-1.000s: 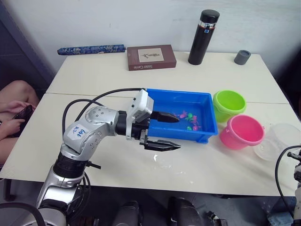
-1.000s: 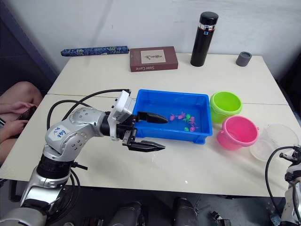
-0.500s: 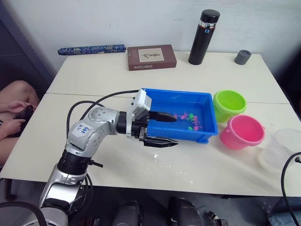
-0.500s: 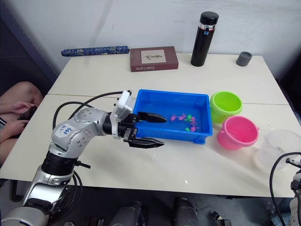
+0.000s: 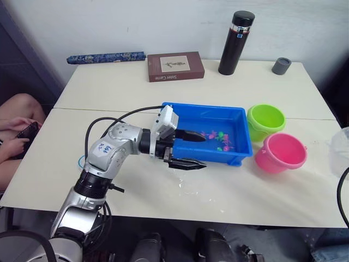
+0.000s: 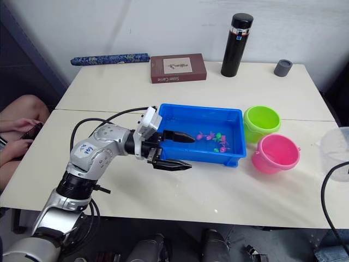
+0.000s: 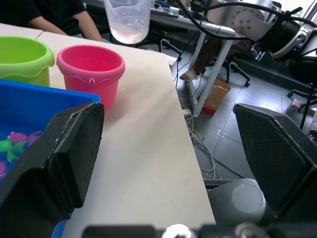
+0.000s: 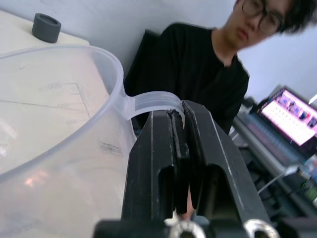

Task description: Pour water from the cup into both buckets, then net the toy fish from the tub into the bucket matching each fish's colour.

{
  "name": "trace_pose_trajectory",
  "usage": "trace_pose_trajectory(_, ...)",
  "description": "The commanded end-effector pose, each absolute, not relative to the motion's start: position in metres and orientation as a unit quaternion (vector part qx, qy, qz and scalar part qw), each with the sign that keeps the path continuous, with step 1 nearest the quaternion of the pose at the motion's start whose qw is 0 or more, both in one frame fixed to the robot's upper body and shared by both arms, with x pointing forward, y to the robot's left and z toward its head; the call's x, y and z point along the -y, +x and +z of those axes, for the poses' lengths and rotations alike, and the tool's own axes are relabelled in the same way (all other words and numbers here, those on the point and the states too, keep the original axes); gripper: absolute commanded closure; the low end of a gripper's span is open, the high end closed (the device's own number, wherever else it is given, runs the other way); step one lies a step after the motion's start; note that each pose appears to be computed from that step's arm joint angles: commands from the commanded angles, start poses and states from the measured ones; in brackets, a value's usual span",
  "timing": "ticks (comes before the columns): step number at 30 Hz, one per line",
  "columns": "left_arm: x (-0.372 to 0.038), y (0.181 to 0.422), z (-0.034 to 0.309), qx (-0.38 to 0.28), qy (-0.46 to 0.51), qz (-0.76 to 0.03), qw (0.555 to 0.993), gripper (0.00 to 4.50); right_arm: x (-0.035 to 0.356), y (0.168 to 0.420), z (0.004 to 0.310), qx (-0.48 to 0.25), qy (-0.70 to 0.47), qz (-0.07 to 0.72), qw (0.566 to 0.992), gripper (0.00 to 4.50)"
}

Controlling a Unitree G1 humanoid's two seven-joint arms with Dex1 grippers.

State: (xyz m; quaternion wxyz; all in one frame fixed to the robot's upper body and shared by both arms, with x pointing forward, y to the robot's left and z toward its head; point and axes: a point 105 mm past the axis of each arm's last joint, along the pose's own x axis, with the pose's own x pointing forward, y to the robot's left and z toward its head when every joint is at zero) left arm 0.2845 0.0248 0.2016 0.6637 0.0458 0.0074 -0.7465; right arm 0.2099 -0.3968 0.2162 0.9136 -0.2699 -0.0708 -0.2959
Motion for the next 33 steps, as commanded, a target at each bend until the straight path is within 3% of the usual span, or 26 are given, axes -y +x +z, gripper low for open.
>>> trace_pose_trajectory(1,-0.025,0.285,0.210,0.008,0.054,-0.748,0.661,0.00,0.386,0.216,0.235,0.078,-0.345,-0.289,0.890,4.48)
trace_pose_trajectory(15,-0.027,0.291,0.210,0.013,0.049,-0.738,0.673,0.00,0.360,0.249,0.242,0.053,-0.582,-0.208,0.784,4.48)
trace_pose_trajectory(24,-0.025,0.293,0.211,0.020,0.053,-0.729,0.682,0.00,0.347,0.255,0.244,0.073,-0.648,-0.175,0.737,4.48)
trace_pose_trajectory(29,-0.026,0.293,0.212,0.020,0.056,-0.728,0.683,0.00,0.339,0.258,0.243,0.084,-0.668,-0.163,0.722,4.48)
trace_pose_trajectory(33,-0.027,0.294,0.211,0.018,0.057,-0.727,0.684,0.00,0.341,0.260,0.240,0.081,-0.644,-0.169,0.742,4.48)
